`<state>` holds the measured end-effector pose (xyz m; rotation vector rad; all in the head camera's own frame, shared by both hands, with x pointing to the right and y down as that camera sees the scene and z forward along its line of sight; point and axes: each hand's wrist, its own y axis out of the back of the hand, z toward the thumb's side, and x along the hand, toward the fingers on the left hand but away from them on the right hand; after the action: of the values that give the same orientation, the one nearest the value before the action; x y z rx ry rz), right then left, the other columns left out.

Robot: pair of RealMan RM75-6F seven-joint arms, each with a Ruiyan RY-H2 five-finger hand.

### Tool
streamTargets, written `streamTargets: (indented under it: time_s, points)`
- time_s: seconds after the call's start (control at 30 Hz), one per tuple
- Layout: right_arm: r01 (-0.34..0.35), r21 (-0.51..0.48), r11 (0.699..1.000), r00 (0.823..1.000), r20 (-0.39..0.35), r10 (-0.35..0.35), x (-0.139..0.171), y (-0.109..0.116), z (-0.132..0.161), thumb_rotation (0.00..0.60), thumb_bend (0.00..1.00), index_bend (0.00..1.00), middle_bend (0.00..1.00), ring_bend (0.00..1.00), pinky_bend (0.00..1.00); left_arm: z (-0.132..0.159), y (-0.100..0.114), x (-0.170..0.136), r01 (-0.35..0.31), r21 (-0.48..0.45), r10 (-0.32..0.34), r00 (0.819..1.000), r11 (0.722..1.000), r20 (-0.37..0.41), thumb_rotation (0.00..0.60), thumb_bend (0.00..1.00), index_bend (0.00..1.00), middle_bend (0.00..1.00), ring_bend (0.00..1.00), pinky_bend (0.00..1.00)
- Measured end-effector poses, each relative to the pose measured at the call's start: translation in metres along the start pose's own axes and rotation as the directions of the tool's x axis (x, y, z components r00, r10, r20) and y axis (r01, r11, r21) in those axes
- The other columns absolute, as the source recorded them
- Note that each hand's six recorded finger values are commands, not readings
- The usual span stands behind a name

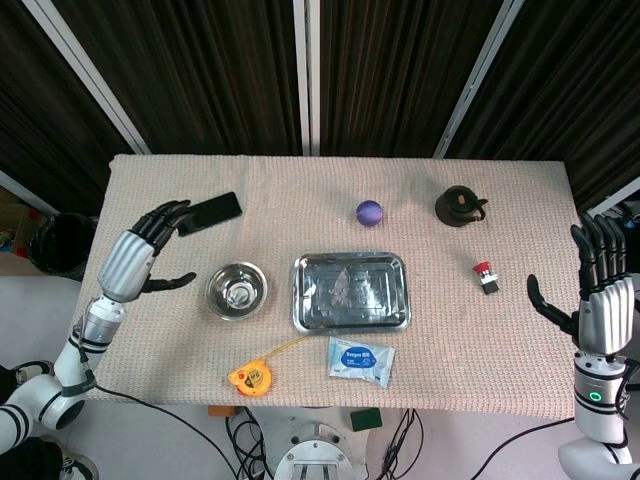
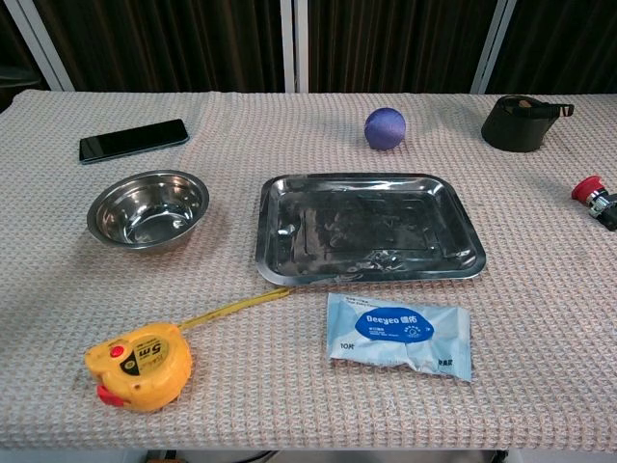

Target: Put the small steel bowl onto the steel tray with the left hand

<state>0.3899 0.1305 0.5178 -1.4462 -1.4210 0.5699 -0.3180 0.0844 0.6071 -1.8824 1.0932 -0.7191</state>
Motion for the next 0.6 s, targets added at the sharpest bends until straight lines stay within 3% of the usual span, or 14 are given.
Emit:
streamTargets:
  time_s: [0.17,0.4,0.6]
  points:
    - [0.052,-0.033,0.998,0.999,-0.01,-0.052,-0.002,0.001,-0.002,0.6,0.37,0.0,0.0,0.0,0.0,0.003,-0.01,0.009,0.032,-0.015,-0.032,0.999,0.999,-0.004,0.6,0.09,0.11,0.12,0.1,0.22]
    - [0.042,-0.028,0.999,0.999,-0.001,-0.043,0.002,0.0,-0.007,0.6,0.37,0.0,0.0,0.0,0.0,0.003,-0.014,0.004,0.053,-0.004,-0.053,0.999,0.999,-0.002,0.6,0.09,0.14,0.12,0.09,0.21]
    - [0.003,0.02,1.0,1.0,0.008,-0.003,0.009,0.001,-0.012,0.6,0.37,0.0,0.0,0.0,0.0,0.008,-0.018,-0.016,0.167,0.089,-0.171,0.985,0.982,0.036,0.6,0.09,0.21,0.12,0.08,0.22]
